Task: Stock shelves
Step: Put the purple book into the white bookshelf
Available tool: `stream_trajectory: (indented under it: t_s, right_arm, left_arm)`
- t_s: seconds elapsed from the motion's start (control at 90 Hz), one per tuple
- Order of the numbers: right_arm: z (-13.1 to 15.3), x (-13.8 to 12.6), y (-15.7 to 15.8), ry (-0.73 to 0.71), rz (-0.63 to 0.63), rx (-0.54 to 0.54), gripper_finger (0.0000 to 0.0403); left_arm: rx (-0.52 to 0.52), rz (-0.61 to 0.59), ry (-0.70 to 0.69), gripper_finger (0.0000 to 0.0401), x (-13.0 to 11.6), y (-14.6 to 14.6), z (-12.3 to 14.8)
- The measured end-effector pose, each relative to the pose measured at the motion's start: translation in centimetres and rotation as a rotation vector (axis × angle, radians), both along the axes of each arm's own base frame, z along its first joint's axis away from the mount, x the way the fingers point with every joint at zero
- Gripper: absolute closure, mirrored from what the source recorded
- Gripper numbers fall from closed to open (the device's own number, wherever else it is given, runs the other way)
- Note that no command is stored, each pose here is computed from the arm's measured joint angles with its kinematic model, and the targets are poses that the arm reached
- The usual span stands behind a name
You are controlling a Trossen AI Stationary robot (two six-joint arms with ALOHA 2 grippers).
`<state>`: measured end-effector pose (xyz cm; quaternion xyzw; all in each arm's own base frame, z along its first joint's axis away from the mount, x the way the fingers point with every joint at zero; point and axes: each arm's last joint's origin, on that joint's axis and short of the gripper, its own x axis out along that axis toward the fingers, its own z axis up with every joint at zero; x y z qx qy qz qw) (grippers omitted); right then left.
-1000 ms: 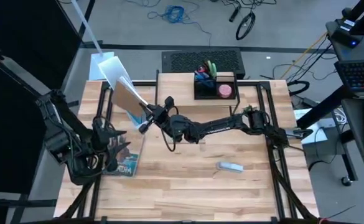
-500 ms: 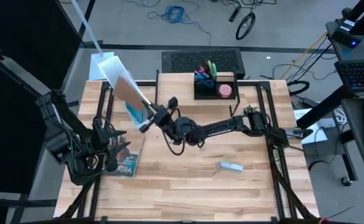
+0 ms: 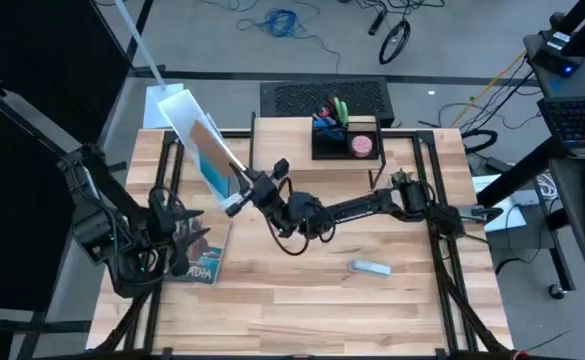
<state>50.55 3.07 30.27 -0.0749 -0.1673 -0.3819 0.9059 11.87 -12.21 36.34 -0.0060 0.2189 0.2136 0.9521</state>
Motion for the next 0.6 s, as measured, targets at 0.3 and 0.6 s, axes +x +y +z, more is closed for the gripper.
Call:
stream_trajectory:
  t_s: [0.3, 0.6]
  right_arm:
    - [-1.5, 0.9, -1.9, 0.064, 0.028, 0.107, 0.0401]
    - [-3.3, 1.5, -3.4, 0.119, 0.052, 0.178, 0.0401]
  left_arm:
    - [0.010, 0.000, 0.007, 0.0212, 0.1, -0.2, -0.9]
    - [0.012, 0.002, 0.002, 0.0212, 0.2, -0.2, -1.0]
